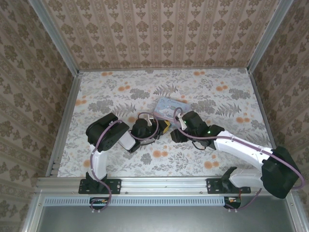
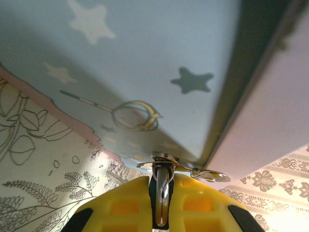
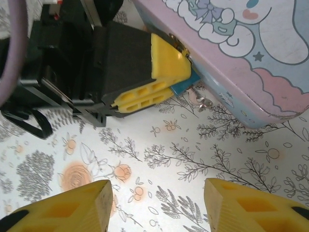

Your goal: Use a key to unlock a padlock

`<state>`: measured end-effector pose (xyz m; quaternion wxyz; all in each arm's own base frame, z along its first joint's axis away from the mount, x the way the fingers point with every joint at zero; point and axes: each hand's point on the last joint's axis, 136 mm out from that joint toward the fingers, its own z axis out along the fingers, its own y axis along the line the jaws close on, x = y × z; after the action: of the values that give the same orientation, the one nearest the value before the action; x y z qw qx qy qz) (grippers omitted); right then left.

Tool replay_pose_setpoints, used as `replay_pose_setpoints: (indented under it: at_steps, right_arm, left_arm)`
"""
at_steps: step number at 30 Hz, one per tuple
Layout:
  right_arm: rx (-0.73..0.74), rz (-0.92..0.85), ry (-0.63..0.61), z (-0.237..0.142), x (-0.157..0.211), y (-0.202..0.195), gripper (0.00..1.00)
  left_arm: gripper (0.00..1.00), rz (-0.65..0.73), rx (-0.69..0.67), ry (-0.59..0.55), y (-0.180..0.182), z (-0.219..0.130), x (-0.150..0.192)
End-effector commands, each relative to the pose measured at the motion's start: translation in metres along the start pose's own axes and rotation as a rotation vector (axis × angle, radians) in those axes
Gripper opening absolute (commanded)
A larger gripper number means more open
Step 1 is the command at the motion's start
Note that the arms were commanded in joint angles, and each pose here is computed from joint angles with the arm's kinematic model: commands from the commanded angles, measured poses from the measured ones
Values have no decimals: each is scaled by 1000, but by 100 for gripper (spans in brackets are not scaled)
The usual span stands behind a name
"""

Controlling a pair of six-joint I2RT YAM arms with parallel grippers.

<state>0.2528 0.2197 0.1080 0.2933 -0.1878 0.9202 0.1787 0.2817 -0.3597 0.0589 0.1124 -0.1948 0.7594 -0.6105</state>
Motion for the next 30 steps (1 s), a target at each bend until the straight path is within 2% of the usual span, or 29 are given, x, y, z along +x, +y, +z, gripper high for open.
replay_pose_setpoints:
  at_steps: [1,8,17,30]
  right_arm:
    - [61,-90,6,-3,-4,-7,53]
    - [39,-150,11,2,-3,-1,48]
    - [120,-213,-30,20,-11,-14,47]
    - [242,-346,-10,48,-4,-21,32]
  left_arm:
    - [0,14,19,21,-4,3,0]
    - [0,12,14,25,-2,3,1]
    - [0,8,16,32,-2,3,2]
    - [0,2,23,44,-6,3,3]
